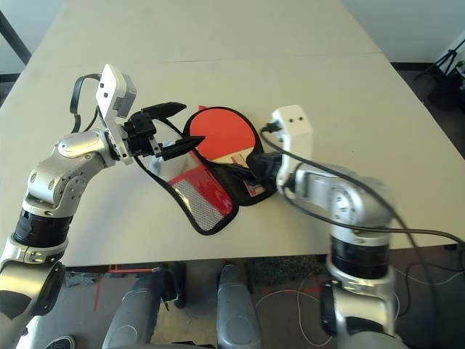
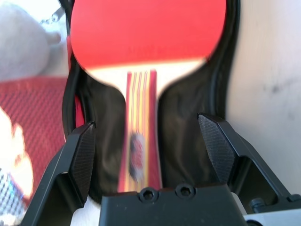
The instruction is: Store the ping-pong paddle in its case and zip it.
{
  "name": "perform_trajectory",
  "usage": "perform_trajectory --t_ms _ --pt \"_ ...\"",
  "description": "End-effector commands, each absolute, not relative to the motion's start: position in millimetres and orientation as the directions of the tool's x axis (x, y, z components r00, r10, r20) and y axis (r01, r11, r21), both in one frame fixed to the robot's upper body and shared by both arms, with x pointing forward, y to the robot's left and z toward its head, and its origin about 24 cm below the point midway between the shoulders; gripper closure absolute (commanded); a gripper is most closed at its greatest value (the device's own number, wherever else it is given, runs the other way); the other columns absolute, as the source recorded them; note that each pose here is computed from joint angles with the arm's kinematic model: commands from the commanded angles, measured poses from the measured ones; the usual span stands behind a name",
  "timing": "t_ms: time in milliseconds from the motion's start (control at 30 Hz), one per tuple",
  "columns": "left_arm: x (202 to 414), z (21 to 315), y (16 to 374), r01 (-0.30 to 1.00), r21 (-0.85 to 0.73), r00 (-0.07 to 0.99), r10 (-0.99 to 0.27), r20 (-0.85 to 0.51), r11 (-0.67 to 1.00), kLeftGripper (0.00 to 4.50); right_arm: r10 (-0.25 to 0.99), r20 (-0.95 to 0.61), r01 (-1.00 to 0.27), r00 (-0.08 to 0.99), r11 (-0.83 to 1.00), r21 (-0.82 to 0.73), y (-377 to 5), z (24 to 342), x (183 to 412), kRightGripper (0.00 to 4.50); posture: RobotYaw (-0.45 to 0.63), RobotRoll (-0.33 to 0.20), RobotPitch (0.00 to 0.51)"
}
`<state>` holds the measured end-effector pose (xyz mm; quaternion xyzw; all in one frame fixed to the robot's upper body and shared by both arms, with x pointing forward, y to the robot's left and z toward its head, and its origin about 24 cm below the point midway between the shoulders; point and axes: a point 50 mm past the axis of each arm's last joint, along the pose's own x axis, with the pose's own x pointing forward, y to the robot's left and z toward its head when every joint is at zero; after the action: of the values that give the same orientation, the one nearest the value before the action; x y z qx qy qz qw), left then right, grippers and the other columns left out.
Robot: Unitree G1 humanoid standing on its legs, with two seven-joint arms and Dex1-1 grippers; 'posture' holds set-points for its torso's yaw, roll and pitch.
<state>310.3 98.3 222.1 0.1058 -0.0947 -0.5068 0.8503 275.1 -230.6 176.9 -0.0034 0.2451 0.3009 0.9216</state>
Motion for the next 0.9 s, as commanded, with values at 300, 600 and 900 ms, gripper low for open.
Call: perform_trajectory --t_ms 300,600,900 --pt "300.3 277.8 125.0 0.759 0.390 0.529 -0.843 0.098 0.522 0.00 0.727 -0.240 -0.699 0.643 0.686 0.202 -249.8 166.1 281.7 0.04 -0.04 0.000 0.253" --pt "287.5 270.9 195.8 0.715 0.458 0.640 -0.759 -0.123 0.528 0.00 0.717 -0.143 -0.695 0.682 0.696 0.181 -255.8 168.5 294.3 0.04 -0.01 0.000 0.255" --pt "271.8 232.8 219.6 0.786 0.388 0.605 -0.725 -0.328 0.481 0.00 0.698 -0.123 -0.677 0.705 0.714 0.176 -265.5 173.3 302.6 0.04 0.01 0.000 0.249"
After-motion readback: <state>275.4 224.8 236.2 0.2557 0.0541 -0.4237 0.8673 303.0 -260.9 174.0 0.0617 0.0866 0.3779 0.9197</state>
